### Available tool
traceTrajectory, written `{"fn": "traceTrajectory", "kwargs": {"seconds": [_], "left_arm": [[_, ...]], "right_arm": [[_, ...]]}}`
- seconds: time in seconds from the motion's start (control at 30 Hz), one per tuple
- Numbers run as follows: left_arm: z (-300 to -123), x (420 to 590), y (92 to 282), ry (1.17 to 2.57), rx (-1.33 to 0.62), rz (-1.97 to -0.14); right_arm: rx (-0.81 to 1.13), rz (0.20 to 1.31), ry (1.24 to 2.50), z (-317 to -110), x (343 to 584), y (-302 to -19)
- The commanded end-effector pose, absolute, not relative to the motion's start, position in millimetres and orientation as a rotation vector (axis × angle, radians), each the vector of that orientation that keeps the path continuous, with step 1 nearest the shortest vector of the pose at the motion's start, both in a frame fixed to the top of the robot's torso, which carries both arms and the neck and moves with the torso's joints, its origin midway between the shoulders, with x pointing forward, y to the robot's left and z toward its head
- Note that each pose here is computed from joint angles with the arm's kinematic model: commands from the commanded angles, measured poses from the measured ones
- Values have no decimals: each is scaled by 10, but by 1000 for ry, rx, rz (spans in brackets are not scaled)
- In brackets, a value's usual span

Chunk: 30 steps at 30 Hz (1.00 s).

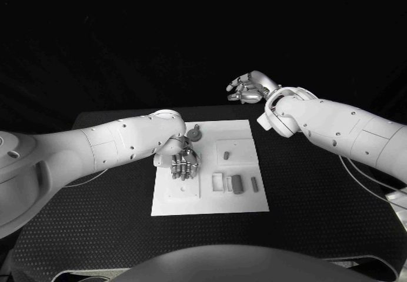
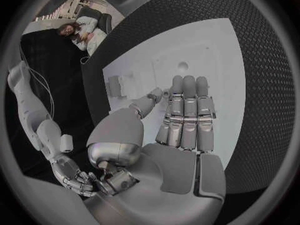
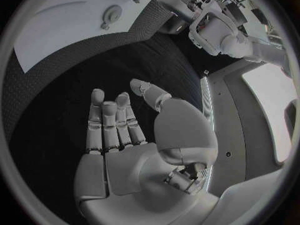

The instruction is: Assemble the parts on the task board

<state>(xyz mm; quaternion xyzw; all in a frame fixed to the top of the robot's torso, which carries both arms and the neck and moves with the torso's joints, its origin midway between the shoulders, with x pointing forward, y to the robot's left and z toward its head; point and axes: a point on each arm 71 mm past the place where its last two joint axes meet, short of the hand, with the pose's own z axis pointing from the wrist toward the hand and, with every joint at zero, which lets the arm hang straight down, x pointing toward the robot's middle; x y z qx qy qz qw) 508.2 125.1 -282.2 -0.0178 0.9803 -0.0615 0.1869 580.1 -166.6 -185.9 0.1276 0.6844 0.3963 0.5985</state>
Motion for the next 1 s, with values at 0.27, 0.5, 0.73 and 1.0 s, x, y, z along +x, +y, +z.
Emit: {"fn": "traceTrajectory", "kwargs": {"seconds": [0.27, 0.5, 0.73, 1.0], "left_arm": [[-2841, 5072, 1216, 2762, -14, -178], [-2872, 5066, 1213, 2765, -18, -177], [-2896, 5070, 1220, 2758, -12, -167], [-2902, 5084, 1231, 2741, -9, -157]], "right_arm": [[282, 938, 1594, -1859, 5790, -1641], [280, 941, 1597, -1860, 5787, -1633], [280, 942, 1597, -1859, 5785, -1632], [278, 944, 1597, -1858, 5781, -1626]]}}
